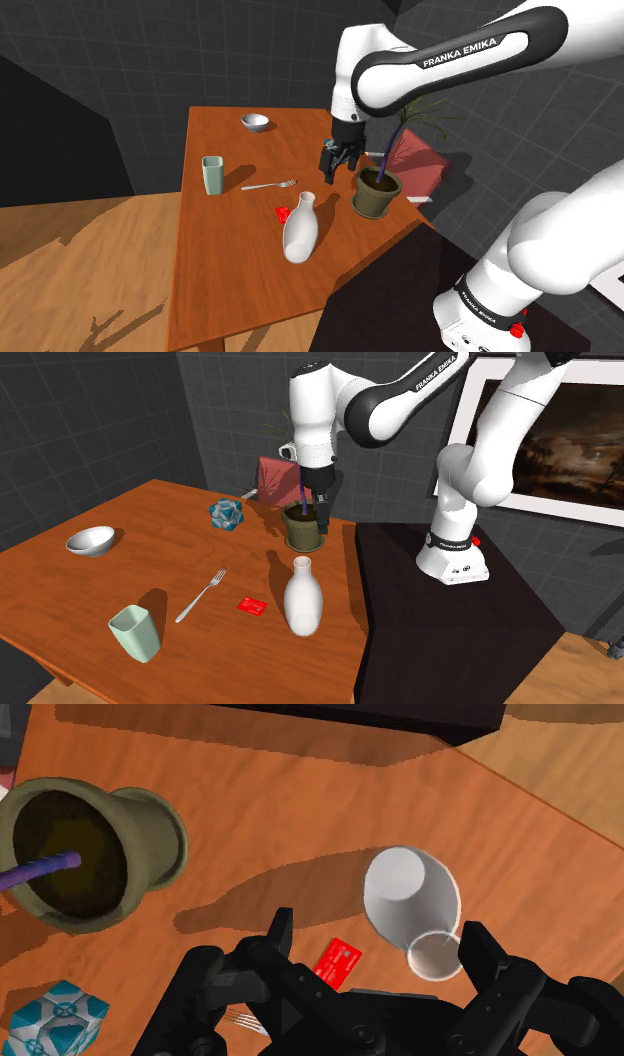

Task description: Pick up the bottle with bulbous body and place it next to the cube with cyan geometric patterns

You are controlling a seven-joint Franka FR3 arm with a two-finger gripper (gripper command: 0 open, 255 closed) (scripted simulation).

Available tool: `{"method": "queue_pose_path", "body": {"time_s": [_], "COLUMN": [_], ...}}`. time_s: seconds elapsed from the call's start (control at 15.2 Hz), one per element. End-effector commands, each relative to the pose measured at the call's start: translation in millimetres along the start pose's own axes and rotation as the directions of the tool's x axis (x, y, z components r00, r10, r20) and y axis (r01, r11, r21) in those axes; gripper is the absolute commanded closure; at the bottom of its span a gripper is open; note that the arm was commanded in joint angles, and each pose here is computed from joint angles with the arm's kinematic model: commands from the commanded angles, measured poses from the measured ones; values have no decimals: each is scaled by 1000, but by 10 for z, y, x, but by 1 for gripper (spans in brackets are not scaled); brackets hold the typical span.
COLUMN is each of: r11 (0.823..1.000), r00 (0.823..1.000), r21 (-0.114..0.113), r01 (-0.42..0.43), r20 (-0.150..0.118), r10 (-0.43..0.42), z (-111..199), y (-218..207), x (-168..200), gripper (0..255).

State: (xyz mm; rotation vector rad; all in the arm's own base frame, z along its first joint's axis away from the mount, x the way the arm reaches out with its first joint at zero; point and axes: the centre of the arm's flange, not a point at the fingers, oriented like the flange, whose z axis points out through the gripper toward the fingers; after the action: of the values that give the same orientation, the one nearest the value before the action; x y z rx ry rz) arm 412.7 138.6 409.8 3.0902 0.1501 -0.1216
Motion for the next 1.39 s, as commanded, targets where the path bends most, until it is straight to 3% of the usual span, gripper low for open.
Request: {"method": "queue_pose_path", "body": {"time_s": [0.0,0.4,0.86,1.32], "r11": [1000,1000,1000,1000], "r00": [1000,1000,1000,1000], "r21": [4,13,13,13], "r01": [-2,-7,-7,-7], "r20": [3,13,13,13], "r10": [2,7,7,7], "z": [140,607,976,1007], "y": [-158,-577,-582,-582], "x": [141,554,549,549], "gripper": [0,0,0,0]}}
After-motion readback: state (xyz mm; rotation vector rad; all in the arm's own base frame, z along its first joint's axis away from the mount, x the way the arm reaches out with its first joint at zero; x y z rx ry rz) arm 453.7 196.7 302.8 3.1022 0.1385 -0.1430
